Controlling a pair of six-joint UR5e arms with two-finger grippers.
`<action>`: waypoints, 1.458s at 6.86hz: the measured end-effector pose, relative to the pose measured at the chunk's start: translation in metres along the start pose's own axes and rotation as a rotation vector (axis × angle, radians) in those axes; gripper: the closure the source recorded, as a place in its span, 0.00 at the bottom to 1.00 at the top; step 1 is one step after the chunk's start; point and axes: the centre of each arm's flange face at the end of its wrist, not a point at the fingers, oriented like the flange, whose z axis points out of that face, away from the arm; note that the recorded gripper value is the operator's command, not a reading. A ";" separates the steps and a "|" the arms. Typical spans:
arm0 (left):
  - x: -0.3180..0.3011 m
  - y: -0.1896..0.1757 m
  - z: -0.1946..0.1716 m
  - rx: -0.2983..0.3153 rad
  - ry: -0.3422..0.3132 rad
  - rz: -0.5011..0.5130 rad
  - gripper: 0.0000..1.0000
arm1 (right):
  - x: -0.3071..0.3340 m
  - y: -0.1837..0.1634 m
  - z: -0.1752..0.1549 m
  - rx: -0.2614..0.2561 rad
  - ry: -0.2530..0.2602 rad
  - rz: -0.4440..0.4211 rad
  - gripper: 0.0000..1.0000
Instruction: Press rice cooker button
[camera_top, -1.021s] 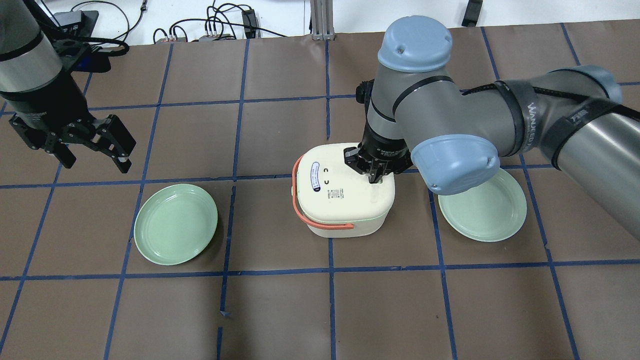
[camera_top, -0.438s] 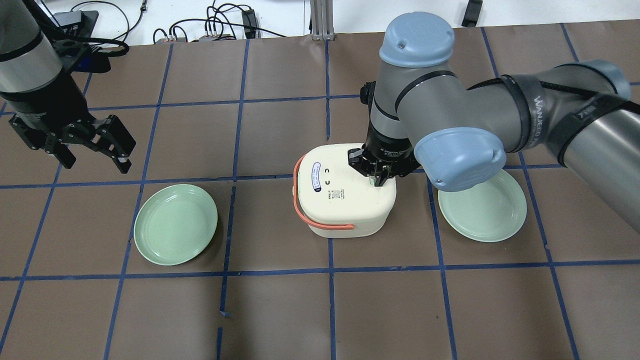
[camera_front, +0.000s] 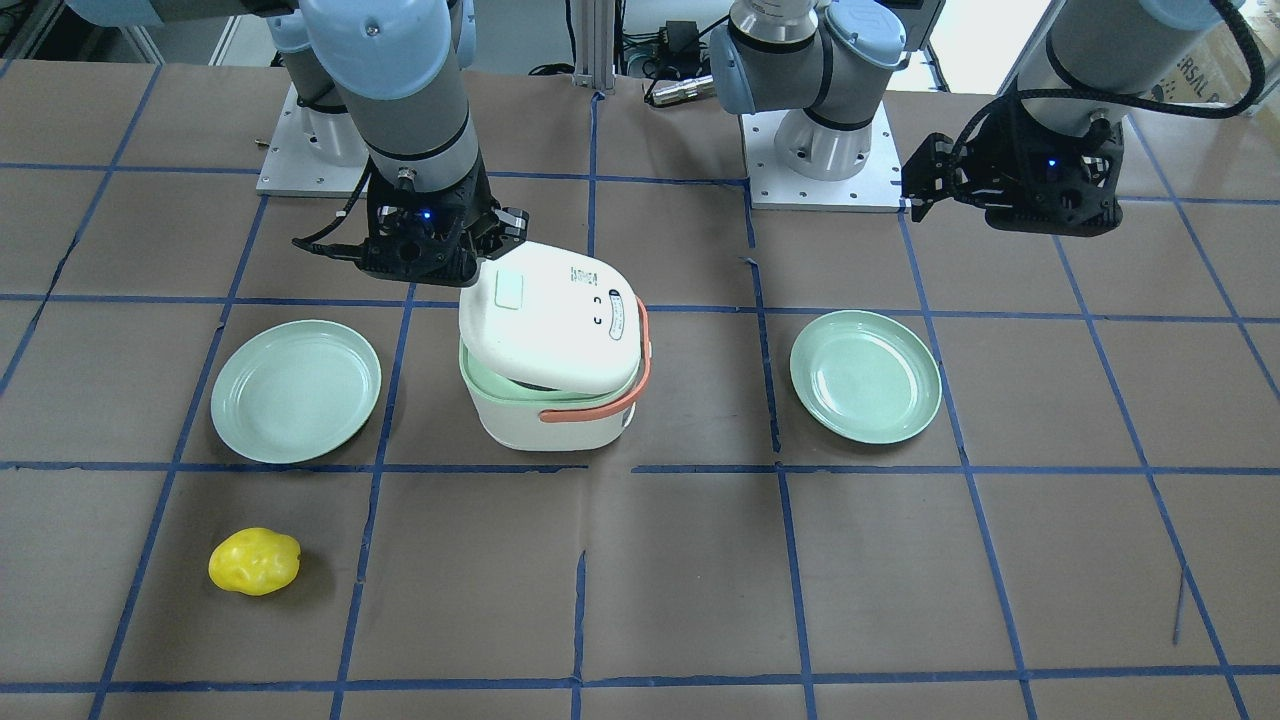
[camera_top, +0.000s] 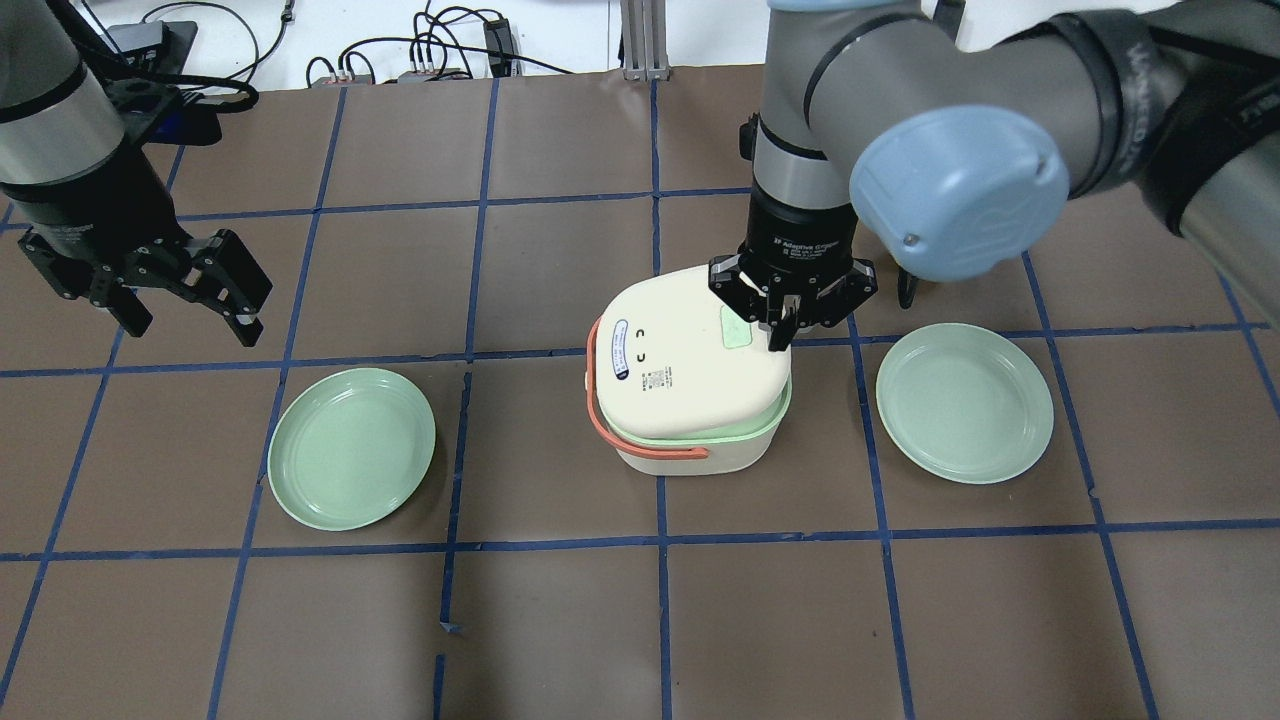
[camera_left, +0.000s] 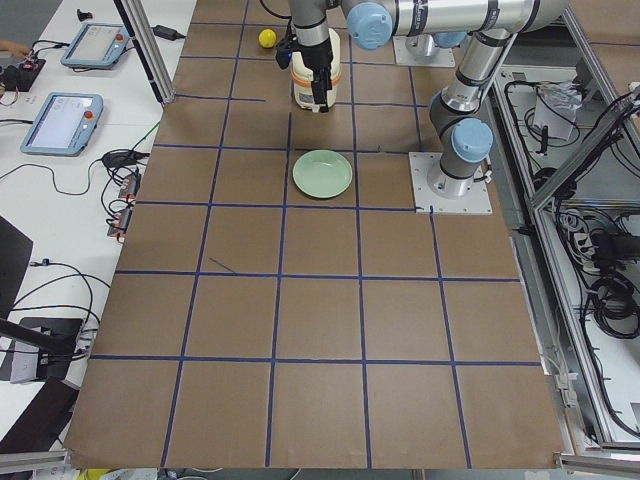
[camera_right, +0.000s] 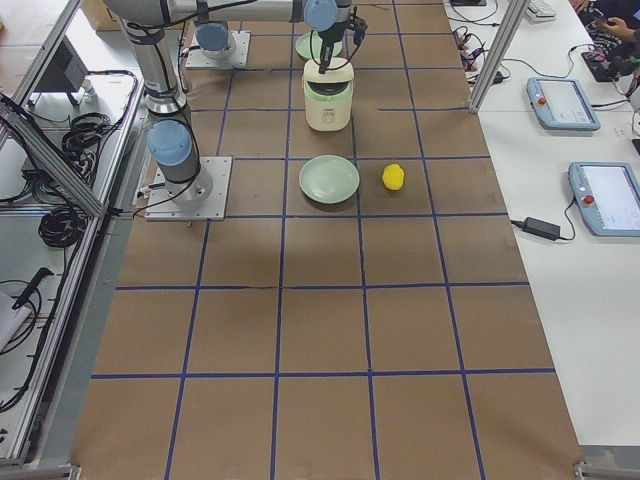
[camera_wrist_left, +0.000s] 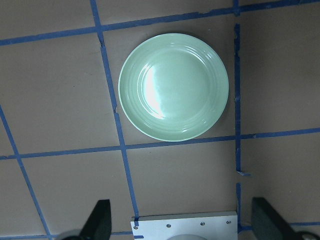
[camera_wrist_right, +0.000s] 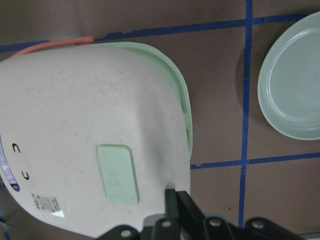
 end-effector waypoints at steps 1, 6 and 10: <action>0.000 0.000 0.000 0.000 0.000 0.000 0.00 | 0.004 -0.015 -0.017 0.009 0.020 0.003 0.24; 0.000 0.000 0.000 0.000 0.000 0.000 0.00 | 0.089 -0.104 -0.044 0.204 0.027 -0.254 0.00; 0.000 0.000 0.000 0.000 0.000 0.000 0.00 | 0.099 -0.076 -0.069 0.211 -0.012 -0.240 0.00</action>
